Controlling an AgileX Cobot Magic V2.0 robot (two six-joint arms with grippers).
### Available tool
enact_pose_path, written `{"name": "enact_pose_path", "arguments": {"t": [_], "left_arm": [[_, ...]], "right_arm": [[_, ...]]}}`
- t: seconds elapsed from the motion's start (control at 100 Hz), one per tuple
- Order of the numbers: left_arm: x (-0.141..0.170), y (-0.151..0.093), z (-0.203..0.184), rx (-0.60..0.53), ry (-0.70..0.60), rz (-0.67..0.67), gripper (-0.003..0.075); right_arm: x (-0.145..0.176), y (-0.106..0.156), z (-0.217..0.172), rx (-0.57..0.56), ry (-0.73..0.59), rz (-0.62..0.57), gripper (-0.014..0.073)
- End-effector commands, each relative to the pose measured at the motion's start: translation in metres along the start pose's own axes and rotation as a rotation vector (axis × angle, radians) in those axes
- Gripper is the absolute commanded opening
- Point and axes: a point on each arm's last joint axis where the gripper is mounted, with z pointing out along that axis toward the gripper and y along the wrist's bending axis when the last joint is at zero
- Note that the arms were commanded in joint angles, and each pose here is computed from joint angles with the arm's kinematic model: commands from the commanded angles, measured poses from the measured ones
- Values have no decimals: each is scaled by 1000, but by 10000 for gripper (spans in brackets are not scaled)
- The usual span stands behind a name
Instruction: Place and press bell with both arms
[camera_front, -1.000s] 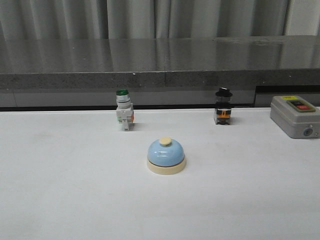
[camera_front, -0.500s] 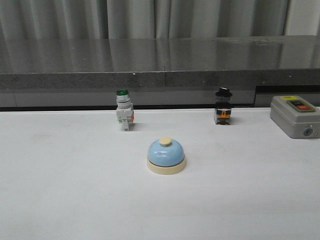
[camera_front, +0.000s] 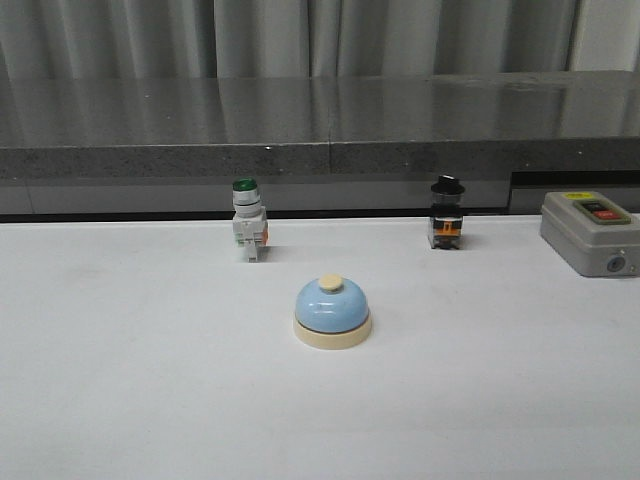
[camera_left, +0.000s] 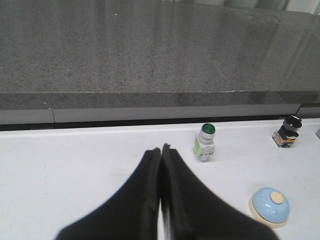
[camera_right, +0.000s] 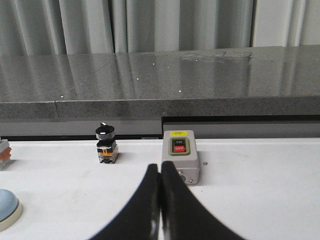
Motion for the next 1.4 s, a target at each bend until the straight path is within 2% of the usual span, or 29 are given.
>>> {"name": "enact_pose_path", "arguments": {"t": [0.0,0.19,0.32,0.43,0.75,1.04,1.22,1.39], "left_arm": [[-15,-1,-4,1,-100,-17,-20],[-15,1,-5,-36,-101,59,-20],[-12,6,-15,-92,-131,30,-20],[-3,9,-24,-113,-173,58,-20],[45,14,-39,-72,-393,94,-20],[102,22,-43,-66,-425,98,-20],[118,24,-49,-60,-488,101,-20],[124,25,-45,-62,-480,108,-20]], "right_arm": [[-13,0,-2,3,-113,-9,-60],[-13,0,-2,3,-113,-9,-60],[-13,0,-2,3,-113,-9,-60],[-13,0,-2,3,-113,-9,-60],[-13,0,-2,3,-113,-9,-60],[-13,0,-2,3,-113,-9,-60],[-13,0,-2,3,-113,-9,-60],[-13,0,-2,3,-113,-9,-60]]}}
